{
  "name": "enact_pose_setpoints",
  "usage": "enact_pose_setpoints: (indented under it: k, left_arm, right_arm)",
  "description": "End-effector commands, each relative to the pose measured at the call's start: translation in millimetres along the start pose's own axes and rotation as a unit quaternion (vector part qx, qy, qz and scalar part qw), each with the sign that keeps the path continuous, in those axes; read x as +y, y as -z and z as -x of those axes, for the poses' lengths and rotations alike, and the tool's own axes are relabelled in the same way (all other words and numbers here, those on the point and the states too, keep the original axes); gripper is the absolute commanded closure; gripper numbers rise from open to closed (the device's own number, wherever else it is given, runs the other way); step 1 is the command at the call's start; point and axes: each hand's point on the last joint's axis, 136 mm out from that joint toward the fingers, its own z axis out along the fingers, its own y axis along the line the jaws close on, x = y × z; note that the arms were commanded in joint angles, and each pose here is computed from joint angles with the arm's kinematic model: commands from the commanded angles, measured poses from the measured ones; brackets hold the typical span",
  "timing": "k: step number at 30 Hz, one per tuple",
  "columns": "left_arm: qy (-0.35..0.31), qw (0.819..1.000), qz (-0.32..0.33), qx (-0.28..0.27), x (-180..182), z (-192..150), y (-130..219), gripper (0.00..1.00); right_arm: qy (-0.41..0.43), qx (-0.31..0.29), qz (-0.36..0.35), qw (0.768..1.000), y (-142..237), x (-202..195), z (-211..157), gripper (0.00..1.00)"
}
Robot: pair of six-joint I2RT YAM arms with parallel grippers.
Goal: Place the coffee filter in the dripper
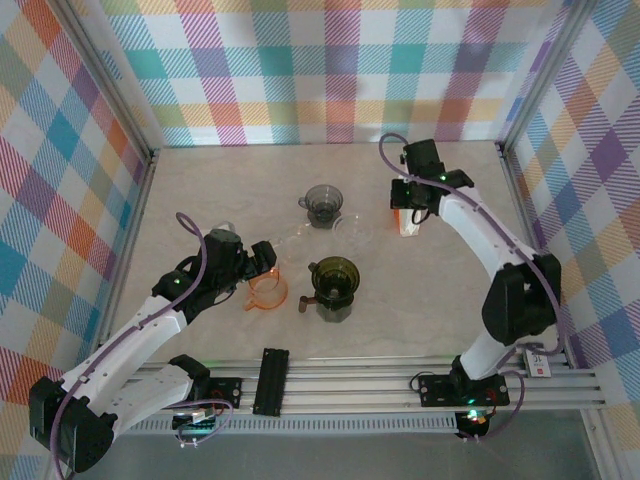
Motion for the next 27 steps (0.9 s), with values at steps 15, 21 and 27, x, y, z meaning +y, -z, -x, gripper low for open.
enact_pose_setpoints:
  k: [15,21,27]
  left_arm:
    - [-0.015,0.995,-0.066,0.071,-31,-12,12,0.00]
    - [-0.027,0.992,-0.085,0.094,-38,-19,19,0.00]
    - [-0.030,0.990,-0.104,0.087,-42,-17,27,0.00]
  right_arm:
    - [0.096,0.001,0.182,0.979,152,79,-79,1.00]
    - [0.120,0.041,0.208,0.970,187,94,-102,1.00]
    - [0.138,0.092,0.208,0.964,205,108,-115,1.00]
